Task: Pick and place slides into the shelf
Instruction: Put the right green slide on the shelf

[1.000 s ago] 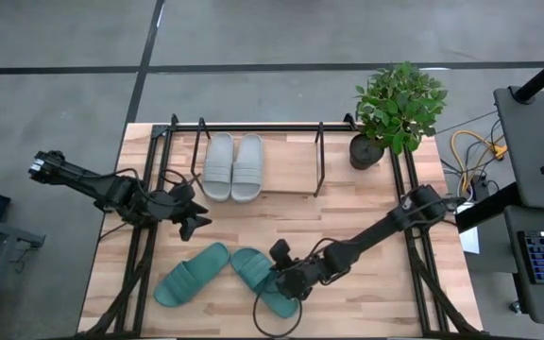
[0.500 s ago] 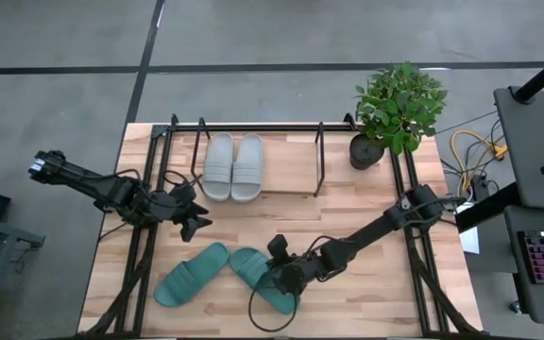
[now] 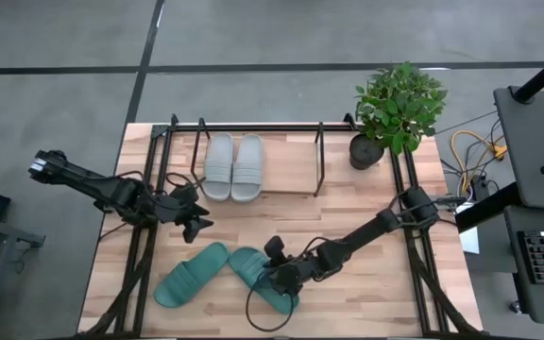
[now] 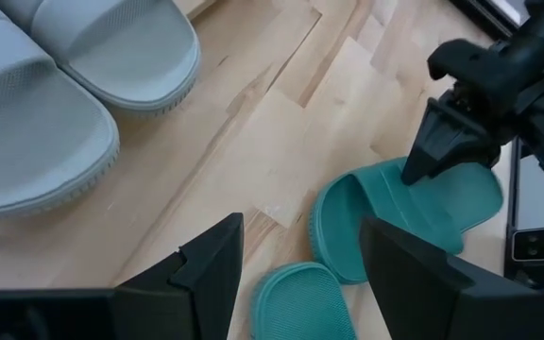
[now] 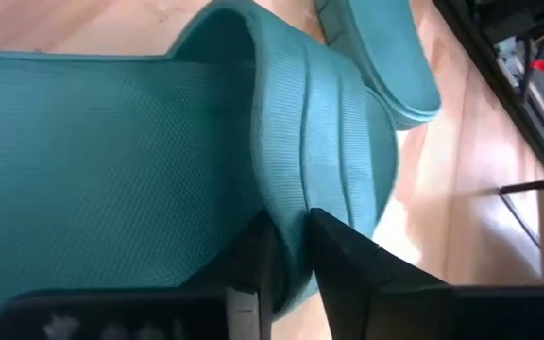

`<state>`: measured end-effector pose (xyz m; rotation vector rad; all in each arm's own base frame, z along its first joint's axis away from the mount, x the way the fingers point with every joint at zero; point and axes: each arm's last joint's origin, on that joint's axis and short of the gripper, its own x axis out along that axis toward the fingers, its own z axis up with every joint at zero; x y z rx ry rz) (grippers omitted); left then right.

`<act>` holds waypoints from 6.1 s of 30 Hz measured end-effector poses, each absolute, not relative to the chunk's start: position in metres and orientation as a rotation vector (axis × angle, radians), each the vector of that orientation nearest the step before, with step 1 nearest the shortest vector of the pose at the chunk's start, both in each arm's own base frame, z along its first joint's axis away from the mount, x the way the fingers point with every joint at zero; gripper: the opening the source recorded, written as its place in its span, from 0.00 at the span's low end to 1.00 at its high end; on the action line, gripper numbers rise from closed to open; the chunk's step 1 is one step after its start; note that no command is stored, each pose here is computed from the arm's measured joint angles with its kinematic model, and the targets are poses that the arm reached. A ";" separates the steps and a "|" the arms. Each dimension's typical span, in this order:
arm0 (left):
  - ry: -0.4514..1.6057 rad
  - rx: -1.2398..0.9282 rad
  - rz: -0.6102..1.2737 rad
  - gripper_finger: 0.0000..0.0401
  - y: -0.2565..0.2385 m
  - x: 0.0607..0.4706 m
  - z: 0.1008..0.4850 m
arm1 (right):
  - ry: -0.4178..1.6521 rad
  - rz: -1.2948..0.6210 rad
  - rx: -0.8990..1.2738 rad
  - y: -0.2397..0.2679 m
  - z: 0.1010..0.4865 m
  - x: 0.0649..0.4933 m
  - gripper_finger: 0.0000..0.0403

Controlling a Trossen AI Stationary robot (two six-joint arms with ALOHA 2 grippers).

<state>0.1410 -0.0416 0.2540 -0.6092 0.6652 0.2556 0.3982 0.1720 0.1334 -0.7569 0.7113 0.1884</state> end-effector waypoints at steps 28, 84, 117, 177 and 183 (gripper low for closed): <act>0.628 -0.626 0.239 0.49 -0.039 0.135 0.259 | 0.642 -0.327 -0.761 0.151 0.218 0.373 0.03; 0.629 -0.625 0.240 0.49 -0.039 0.135 0.259 | 1.101 -0.684 -0.568 -0.067 0.252 0.342 0.03; 0.635 -0.624 0.241 0.49 -0.040 0.136 0.258 | 1.094 -0.669 -0.471 -0.069 0.249 0.341 0.31; 0.666 -0.588 0.248 0.49 -0.041 0.141 0.254 | 0.981 -0.383 -0.575 0.073 0.183 0.314 0.37; 0.665 -0.589 0.248 0.49 -0.041 0.141 0.254 | 0.959 -0.360 -0.557 0.075 0.188 0.318 0.38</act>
